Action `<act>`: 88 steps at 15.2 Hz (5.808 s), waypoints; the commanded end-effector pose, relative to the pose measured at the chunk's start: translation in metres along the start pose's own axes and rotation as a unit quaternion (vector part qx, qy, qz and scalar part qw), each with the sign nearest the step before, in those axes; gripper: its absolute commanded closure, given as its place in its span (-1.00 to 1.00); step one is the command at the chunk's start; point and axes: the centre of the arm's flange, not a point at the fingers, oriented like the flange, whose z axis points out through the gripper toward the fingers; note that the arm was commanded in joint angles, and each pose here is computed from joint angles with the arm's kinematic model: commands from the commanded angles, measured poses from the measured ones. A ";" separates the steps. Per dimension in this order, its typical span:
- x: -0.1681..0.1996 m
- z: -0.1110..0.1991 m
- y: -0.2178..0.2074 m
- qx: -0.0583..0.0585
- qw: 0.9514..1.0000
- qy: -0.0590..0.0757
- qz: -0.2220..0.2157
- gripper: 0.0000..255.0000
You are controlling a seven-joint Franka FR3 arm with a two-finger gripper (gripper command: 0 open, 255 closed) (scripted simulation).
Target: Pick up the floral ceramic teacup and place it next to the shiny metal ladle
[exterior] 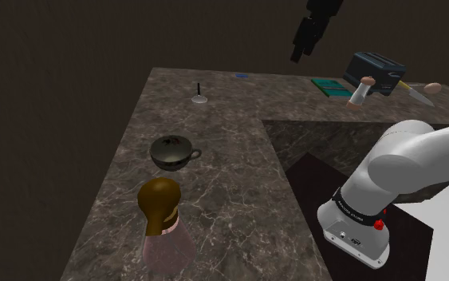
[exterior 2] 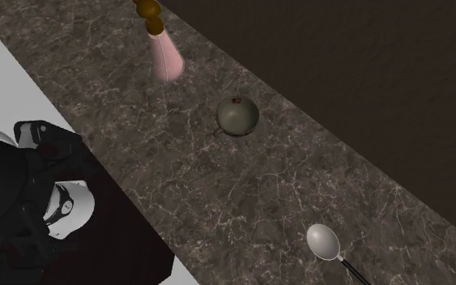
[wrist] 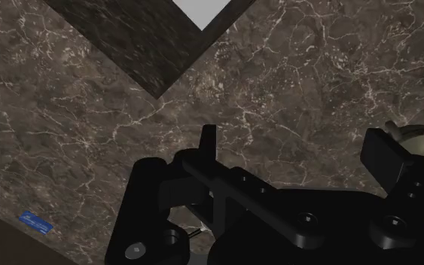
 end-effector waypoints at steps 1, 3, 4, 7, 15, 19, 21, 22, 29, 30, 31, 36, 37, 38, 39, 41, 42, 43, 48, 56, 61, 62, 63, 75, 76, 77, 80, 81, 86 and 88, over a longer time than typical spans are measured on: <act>0.000 0.000 0.000 0.000 1.000 0.000 0.000 -1.00; 0.012 0.018 -0.014 0.004 1.000 -0.002 0.003 -1.00; 0.019 0.027 -0.021 0.005 1.000 -0.003 0.004 -1.00; 0.037 0.054 -0.043 0.011 1.000 -0.006 0.008 -1.00; 0.087 0.124 -0.101 0.025 0.999 -0.014 0.018 -1.00; 0.112 0.159 -0.131 0.032 0.999 -0.018 0.023 -1.00; 0.125 0.177 -0.146 0.035 0.999 -0.020 0.025 -1.00; 0.131 0.185 -0.153 0.037 0.999 -0.021 0.026 -1.00; 0.175 0.246 -0.206 0.049 0.998 -0.028 0.035 -1.00; 0.181 0.254 -0.213 0.051 0.998 -0.030 0.036 -1.00; 0.187 0.263 -0.221 0.052 0.997 -0.031 0.038 -1.00; 0.191 0.291 -0.230 0.054 0.997 -0.031 0.039 -1.00; 0.191 0.296 -0.230 0.054 0.997 -0.031 0.039 -1.00; 0.191 0.302 -0.231 0.054 0.997 -0.031 0.039 -1.00; 0.190 0.307 -0.231 0.054 0.997 -0.031 0.039 -1.00; 0.190 0.310 -0.232 0.054 0.997 -0.031 0.039 -1.00; 0.190 0.310 -0.232 0.054 0.997 -0.031 0.039 -1.00; 0.190 0.310 -0.232 0.054 0.997 -0.031 0.039 -1.00; 0.190 0.310 -0.232 0.054 0.997 -0.031 0.039 1.00; 0.190 0.310 -0.232 0.054 0.997 -0.031 0.039 1.00; 0.192 0.289 -0.231 0.054 0.997 -0.031 0.039 1.00; 0.193 0.284 -0.231 0.054 0.997 -0.031 0.039 1.00; 0.193 0.278 -0.231 0.054 0.997 -0.031 0.039 1.00; 0.199 0.215 -0.230 0.054 0.997 -0.031 0.039 1.00; 0.200 0.210 -0.230 0.054 0.997 -0.031 0.039 1.00; 0.200 0.205 -0.230 0.054 0.997 -0.031 0.039 1.00; 0.202 0.189 -0.229 0.054 0.997 -0.031 0.039 1.00; 0.202 0.184 -0.229 0.054 0.997 -0.031 0.039 1.00; 0.204 0.161 -0.229 0.054 0.997 -0.031 0.039 1.00; 0.210 0.161 -0.203 0.054 0.997 -0.031 0.039 1.00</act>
